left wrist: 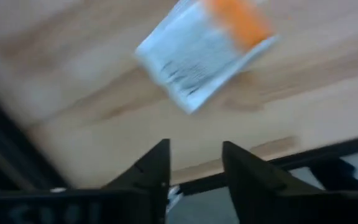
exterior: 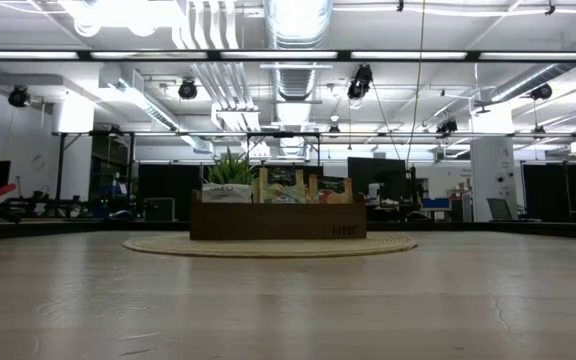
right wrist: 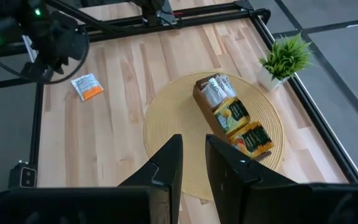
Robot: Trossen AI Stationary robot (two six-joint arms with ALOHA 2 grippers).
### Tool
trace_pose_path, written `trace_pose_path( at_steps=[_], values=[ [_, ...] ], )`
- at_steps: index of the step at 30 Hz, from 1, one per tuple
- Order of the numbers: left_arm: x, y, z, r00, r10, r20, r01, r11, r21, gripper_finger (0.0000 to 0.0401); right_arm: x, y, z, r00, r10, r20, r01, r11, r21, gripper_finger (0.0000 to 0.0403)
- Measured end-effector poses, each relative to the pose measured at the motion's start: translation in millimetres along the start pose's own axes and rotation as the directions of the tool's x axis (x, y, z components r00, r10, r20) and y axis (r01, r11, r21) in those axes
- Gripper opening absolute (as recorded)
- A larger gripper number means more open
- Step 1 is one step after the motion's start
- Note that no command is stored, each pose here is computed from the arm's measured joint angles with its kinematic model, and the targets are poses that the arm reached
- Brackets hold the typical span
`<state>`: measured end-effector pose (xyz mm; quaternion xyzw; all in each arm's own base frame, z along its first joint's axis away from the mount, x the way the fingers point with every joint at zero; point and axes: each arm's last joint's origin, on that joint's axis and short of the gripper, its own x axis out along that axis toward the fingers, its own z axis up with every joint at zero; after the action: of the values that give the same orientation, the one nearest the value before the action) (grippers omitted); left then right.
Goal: Pick & Place Tea
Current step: Put the white tea bag into the left section of the wooden organizer
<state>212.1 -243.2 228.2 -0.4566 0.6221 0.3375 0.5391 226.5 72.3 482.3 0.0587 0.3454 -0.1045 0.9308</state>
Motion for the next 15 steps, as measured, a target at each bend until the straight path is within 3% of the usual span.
trace_pose_path(
  at_steps=[3, 7, 15],
  values=[
    [10, 5, -3, 0.997, 0.058, -0.044, -0.062, 0.995, -0.074, 0.0178, 0, 0, 0, 1.000, 0.000, 0.000, 0.000, 1.000, -0.013, 0.0068],
    [17, 3, -4, 0.999, 0.005, -0.039, -0.011, 0.988, -0.157, 0.0217, 0, 0, 0, 1.000, 0.000, 0.000, 0.000, 0.999, -0.048, 0.0068],
    [33, 5, 2, 1.000, 0.022, 0.007, -0.020, 0.981, -0.193, 0.0227, 0, 0, 0, 1.000, -0.003, 0.001, 0.003, 0.998, -0.061, 0.0068]
  ],
)
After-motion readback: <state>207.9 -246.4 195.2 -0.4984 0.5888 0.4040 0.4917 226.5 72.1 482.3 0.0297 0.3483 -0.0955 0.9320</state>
